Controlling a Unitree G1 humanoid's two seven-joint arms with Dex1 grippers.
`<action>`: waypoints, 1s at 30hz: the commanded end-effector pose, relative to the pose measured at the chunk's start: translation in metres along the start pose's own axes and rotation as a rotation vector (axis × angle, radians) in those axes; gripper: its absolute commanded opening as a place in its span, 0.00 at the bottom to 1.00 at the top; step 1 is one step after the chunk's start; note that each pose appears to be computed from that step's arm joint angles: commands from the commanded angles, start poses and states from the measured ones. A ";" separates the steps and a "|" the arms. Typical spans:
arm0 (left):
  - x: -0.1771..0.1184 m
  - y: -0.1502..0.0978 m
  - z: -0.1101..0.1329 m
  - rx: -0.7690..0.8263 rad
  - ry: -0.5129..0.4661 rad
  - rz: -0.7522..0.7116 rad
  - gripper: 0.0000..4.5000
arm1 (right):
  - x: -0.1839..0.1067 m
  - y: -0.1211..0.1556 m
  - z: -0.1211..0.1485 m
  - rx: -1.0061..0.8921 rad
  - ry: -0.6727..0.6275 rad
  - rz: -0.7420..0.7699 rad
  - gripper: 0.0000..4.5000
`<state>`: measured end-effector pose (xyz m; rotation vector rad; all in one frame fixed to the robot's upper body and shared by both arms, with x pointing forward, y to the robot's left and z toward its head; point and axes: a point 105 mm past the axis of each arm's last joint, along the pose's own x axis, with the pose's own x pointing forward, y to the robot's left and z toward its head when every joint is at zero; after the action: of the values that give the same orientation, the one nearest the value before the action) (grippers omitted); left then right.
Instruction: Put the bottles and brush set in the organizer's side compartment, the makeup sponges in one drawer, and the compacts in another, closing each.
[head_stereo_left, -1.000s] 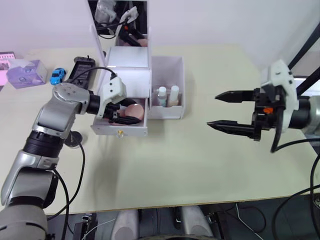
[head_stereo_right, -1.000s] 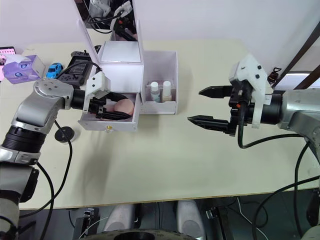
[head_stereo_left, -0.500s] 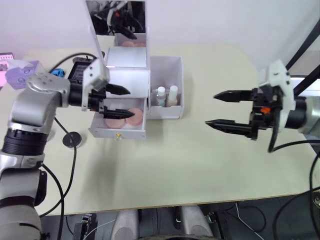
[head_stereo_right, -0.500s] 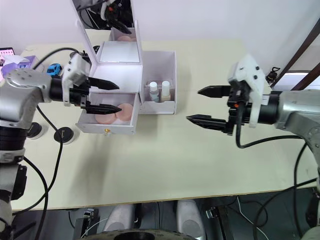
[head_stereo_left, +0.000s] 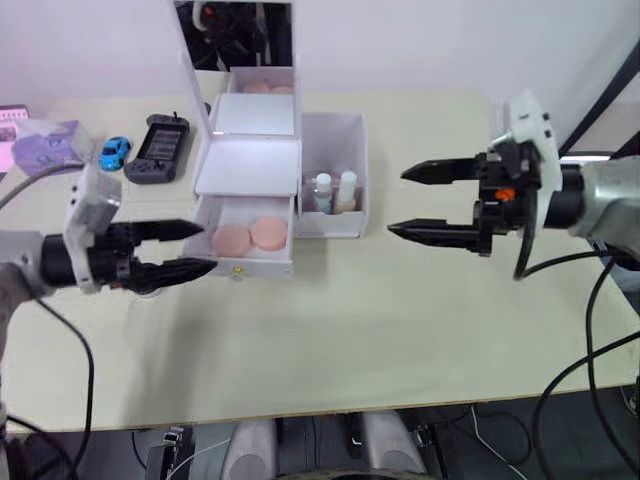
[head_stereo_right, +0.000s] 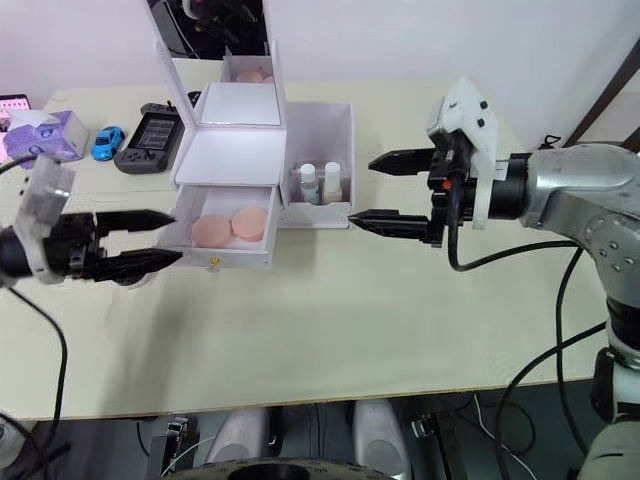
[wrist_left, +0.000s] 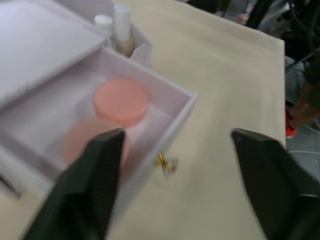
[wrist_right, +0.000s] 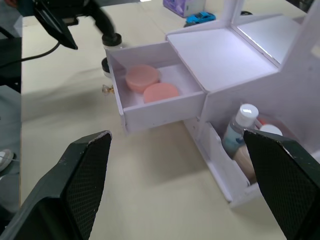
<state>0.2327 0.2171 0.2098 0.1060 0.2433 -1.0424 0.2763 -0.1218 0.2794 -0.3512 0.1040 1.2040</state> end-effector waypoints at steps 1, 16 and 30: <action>-0.013 -0.014 -0.017 -0.043 -0.024 0.075 0.33 | 0.001 -0.011 0.009 -0.045 -0.021 0.018 1.00; 0.009 -0.009 -0.053 -0.094 -0.111 0.247 0.01 | 0.010 -0.006 0.001 -0.061 -0.011 0.060 1.00; 0.055 0.024 -0.044 -0.036 -0.169 0.297 0.01 | 0.001 -0.002 -0.002 -0.051 -0.008 0.018 1.00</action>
<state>0.2678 0.1907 0.1416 -0.0220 0.1323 -0.7491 0.2836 -0.1199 0.2634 -0.3636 0.1281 1.2416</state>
